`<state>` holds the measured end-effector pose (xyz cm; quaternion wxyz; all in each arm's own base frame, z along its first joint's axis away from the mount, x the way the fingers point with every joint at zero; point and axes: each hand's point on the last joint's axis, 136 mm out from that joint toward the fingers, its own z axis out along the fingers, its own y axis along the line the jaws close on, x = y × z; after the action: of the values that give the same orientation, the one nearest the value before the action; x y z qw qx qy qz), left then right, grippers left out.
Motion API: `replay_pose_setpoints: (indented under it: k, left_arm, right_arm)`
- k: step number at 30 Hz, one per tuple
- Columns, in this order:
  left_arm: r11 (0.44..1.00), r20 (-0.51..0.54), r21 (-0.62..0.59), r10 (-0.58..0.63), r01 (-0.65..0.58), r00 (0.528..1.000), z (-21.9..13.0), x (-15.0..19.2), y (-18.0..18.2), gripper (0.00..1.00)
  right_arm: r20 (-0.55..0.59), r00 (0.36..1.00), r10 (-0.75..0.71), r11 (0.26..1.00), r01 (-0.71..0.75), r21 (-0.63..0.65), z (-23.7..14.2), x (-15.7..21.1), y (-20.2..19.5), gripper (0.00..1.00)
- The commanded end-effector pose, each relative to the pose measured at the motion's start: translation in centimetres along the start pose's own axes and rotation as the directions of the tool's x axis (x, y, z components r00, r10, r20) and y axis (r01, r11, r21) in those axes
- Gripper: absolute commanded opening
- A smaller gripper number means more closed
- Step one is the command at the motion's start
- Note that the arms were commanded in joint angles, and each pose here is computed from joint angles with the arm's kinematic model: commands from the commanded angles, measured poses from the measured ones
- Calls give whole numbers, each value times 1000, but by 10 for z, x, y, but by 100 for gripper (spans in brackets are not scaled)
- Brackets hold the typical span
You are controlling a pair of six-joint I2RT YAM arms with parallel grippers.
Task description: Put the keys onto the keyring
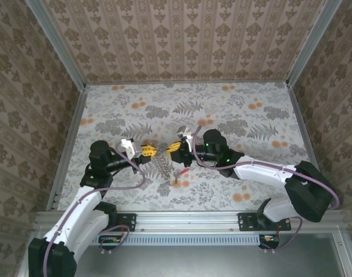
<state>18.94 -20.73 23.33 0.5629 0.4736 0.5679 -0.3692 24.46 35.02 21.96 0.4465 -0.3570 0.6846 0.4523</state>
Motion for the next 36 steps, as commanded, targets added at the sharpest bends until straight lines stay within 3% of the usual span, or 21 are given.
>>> replay_pose_setpoints:
  k: [1, 4, 6, 9, 12, 14, 16, 17, 19, 21, 26, 31, 36]
  left_arm:
    - [999, 8, -9, 39, -39, 999, -1, -9, 1, 0]
    - [999, -37, -2, 52, -52, 998, -5, -3, -1, 0]
    - [998, -51, 17, 58, -57, 997, -7, 0, -4, 0]
    - [998, -82, 32, 56, -53, 995, -12, 5, -6, 0]
    - [999, -103, 32, 46, -43, 994, -17, 11, -8, 0]
    - [999, -106, 26, 37, -34, 994, -20, 14, -8, 0]
    - [999, -113, 24, 29, -27, 993, -21, 19, -9, 0]
    - [999, -120, 24, 24, -21, 992, -21, 21, -9, 0]
    - [1000, -131, 23, 21, -18, 991, -22, 24, -10, 0]
    - [1000, -134, 21, 20, -17, 991, -23, 26, -10, 0]
    - [1000, -137, 23, 11, -8, 991, -22, 31, -11, 0]
    - [1000, -139, 12, 3, -2, 990, -22, 30, -8, 0]
    - [1000, -145, 4, -7, 8, 989, -22, 32, -7, 0]
  right_arm:
    - [-80, 983, -168, 984, 172, 38, -16, -1, -4, 19]
    - [-285, 885, -369, 922, 386, 7, -34, 30, -13, 20]
    - [-361, 825, -434, 892, 449, -45, -46, 49, -20, 22]
    - [-455, 711, -537, 842, 485, -236, -62, 83, -9, 31]
    - [-570, 589, -573, 819, 443, -365, -78, 118, -11, 32]
    - [-585, 598, -547, 836, 428, -344, -73, 120, -16, 32]
    - [-593, 673, -442, 896, 366, -252, -54, 119, -25, 33]
    - [-591, 725, -353, 934, 311, -176, -45, 114, -28, 34]
    - [-531, 847, 9, 989, 71, 129, -31, 101, -48, 34]
    - [-436, 881, 182, 971, -92, 219, -27, 104, -46, 34]
    - [-609, 787, 98, 972, 56, 229, -30, 138, -42, 36]
    - [-686, 718, 114, 987, -5, 159, -18, 170, -37, 37]
    - [-689, 703, 178, 981, -74, 177, -8, 182, -38, 36]
